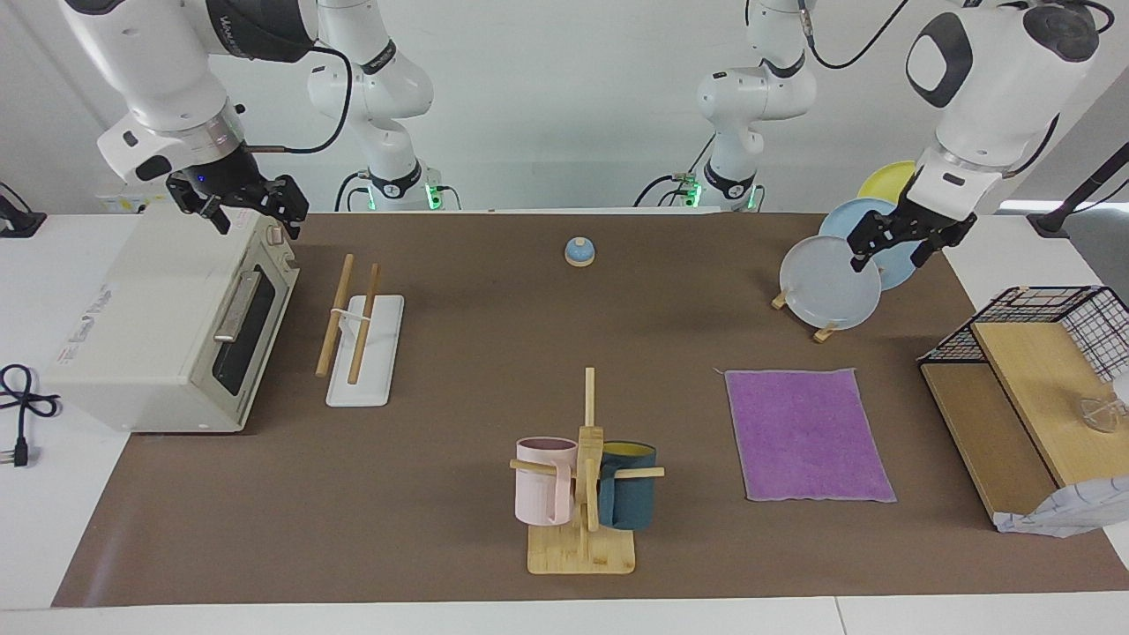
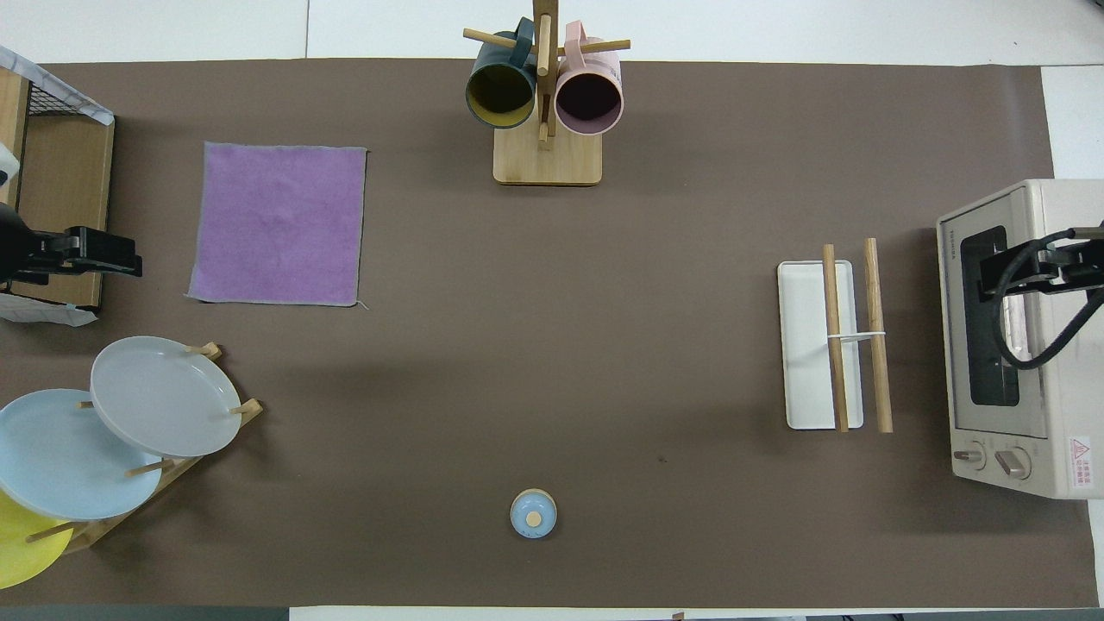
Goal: Fold towel and hang on rack
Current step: 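Move the left gripper toward the purple towel's nearer edge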
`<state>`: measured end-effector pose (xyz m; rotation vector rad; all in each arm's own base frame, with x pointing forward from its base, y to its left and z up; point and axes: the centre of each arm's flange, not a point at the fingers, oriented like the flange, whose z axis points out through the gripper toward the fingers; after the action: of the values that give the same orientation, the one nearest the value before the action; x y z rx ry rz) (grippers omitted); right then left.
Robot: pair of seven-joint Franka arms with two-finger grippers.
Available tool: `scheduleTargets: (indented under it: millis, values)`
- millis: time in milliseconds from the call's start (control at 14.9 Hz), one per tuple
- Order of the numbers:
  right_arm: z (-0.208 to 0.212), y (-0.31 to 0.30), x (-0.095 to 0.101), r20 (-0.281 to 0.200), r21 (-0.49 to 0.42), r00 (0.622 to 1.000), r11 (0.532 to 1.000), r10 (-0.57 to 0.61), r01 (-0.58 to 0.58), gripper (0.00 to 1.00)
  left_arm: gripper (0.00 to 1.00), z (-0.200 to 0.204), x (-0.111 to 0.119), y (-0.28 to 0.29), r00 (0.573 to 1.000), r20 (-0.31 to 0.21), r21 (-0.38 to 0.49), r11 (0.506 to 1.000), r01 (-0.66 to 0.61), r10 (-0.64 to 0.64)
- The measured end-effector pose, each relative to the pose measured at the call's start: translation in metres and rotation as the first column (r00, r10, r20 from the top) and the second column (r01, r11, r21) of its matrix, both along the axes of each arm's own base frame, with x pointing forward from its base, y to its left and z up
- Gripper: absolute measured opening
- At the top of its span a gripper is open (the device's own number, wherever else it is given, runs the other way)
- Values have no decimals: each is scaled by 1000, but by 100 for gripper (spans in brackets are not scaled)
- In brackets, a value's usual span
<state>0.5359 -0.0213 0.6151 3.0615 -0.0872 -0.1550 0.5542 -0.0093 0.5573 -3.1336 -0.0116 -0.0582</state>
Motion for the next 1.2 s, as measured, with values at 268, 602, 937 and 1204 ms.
scheduleTargets:
  millis: [268, 602, 937, 1204]
  values:
    - [0, 0, 0, 0, 0, 1000, 1000, 0, 0, 100, 100, -105, 27, 30, 999, -3, -3, 999, -51, 51]
    - [0, 0, 0, 0, 0, 1000, 1000, 0, 0, 100, 100, -227, 55, 63, 995, 6, -10, 995, -101, 101]
    - [0, 0, 0, 0, 0, 1000, 1000, 0, 0, 100, 91, -247, 57, 61, 992, -15, -39, 992, -123, 122]
    - [0, 0, 0, 0, 0, 1000, 1000, 0, 0, 100, 70, -250, 54, 61, 990, -34, -54, 989, -139, 137]
